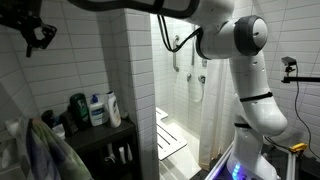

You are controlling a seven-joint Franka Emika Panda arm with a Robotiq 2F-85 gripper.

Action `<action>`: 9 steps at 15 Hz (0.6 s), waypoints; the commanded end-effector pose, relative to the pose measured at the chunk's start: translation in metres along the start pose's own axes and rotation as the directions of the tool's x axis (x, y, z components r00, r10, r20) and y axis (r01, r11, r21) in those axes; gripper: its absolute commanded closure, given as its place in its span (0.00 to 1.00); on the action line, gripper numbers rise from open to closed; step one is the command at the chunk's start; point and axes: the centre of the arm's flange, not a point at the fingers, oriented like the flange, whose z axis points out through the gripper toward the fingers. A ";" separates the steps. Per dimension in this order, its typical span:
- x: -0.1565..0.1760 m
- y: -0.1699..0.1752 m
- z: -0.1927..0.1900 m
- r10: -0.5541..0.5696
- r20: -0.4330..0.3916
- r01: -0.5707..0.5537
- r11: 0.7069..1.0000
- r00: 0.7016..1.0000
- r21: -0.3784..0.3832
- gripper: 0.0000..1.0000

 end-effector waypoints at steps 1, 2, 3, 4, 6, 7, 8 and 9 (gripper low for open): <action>-0.001 0.001 -0.003 -0.002 0.005 0.002 1.000 1.000 -0.003 0.08; -0.001 0.000 -0.003 0.001 0.003 -0.001 1.000 1.000 -0.004 0.02; -0.003 -0.004 -0.003 0.008 0.005 -0.008 1.000 1.000 -0.008 0.00; -0.005 -0.008 -0.003 0.021 0.001 -0.021 1.000 1.000 -0.010 0.00; -0.014 -0.026 -0.004 0.068 0.011 -0.068 0.998 0.998 0.001 0.00; -0.019 -0.037 -0.005 0.101 0.030 -0.101 0.995 0.994 0.015 0.00; -0.027 -0.056 -0.009 0.153 0.054 -0.155 0.987 0.987 0.030 0.00; -0.035 -0.073 -0.012 0.208 0.074 -0.212 0.976 0.975 0.048 0.00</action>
